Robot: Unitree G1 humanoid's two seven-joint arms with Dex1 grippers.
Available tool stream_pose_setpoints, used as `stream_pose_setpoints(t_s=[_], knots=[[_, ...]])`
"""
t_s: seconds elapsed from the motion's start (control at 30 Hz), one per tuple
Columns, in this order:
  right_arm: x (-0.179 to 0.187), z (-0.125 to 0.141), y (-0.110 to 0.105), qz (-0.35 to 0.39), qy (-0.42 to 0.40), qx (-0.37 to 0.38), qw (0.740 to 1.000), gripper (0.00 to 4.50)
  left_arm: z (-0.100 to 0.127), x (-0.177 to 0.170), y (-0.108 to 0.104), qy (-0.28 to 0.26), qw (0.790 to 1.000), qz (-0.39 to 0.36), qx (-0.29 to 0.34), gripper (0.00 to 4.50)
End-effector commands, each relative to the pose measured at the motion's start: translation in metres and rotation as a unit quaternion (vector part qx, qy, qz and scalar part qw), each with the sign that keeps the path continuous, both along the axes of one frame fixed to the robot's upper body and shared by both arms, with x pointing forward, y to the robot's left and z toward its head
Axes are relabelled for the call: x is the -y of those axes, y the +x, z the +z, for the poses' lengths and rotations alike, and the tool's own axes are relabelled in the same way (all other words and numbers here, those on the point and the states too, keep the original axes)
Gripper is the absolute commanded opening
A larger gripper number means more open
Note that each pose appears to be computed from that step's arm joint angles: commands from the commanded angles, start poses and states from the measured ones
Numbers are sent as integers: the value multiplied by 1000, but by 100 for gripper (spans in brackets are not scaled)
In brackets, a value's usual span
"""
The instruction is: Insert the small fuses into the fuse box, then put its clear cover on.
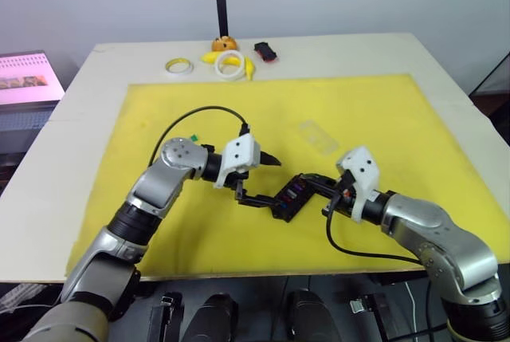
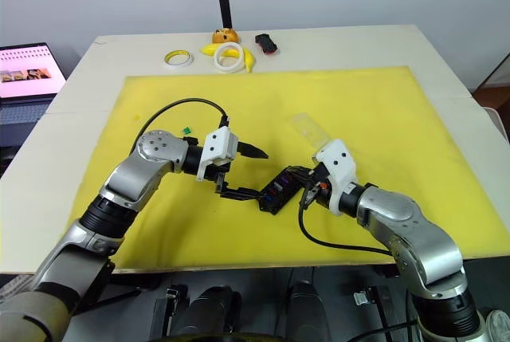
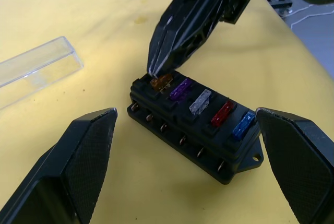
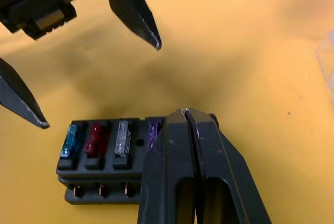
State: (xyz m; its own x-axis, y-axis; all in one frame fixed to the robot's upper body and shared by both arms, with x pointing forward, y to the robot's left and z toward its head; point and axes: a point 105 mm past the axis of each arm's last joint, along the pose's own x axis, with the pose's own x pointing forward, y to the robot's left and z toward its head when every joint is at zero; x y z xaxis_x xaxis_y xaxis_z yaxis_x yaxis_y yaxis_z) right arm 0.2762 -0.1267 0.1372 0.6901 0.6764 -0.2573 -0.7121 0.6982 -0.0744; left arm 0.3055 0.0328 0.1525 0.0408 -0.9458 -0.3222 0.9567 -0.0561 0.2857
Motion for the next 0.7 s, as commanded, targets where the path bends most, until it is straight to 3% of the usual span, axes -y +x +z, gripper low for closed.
stream_pose_setpoints(t_s=[0.03,0.47,0.7], knots=[[-2,2,-3,5,-9,7,1000,3,13,2,0,-9,1000,-4,25,450],[4,-16,-1,-10,-48,-20,999,3,13,3,1,-9,1000,-6,27,450],[0,7,-1,-4,-11,19,1000,3,11,2,0,-14,1000,-3,16,450]])
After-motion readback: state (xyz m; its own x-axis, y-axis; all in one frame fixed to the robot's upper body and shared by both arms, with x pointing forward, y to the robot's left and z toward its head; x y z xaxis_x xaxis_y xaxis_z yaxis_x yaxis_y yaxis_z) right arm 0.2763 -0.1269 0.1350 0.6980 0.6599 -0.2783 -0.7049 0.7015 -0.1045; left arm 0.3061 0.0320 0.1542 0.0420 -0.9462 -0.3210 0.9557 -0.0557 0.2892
